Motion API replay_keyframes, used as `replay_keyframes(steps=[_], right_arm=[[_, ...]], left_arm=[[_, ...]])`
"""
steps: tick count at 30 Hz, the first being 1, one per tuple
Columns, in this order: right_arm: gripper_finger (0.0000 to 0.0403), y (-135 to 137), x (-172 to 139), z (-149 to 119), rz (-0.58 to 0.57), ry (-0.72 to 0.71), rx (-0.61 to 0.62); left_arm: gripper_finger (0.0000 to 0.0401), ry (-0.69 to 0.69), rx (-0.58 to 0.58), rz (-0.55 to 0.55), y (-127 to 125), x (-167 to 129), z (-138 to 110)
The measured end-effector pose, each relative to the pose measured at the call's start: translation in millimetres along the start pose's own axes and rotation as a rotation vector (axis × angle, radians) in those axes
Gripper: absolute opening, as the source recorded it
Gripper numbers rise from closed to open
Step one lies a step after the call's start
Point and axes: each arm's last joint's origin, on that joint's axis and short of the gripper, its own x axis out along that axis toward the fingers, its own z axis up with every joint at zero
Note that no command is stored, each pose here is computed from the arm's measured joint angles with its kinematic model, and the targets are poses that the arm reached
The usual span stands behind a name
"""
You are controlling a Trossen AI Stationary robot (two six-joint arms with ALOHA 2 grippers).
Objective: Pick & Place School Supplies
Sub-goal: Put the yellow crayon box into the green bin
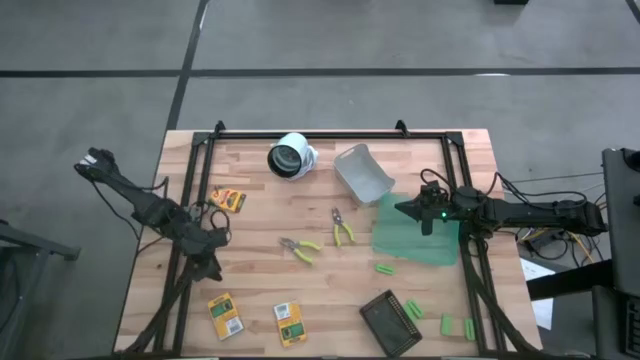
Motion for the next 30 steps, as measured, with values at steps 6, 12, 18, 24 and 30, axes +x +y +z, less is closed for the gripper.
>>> replay_keyframes(steps=[6,12,18,24,30], right_arm=[[0.0008,0,0,0,0.0,0.0,0.0],[0.0008,0,0,0,-0.001,0.001,0.0],[0.0008,0,0,0,-0.002,0.003,0.0],[0.0008,0,0,0,-0.003,0.004,0.0],[0.0008,0,0,0,-0.003,0.004,0.0]], left_arm=[[0.0209,0.016,0.002,0.089,-3,11,-2],[0.0209,0.055,-0.016,0.124,-7,23,-6],[0.0209,0.081,-0.004,0.094,-12,34,-10],[0.0208,0.104,0.018,0.077,-18,43,-13],[0.0208,0.117,0.081,0.06,-23,53,-16]])
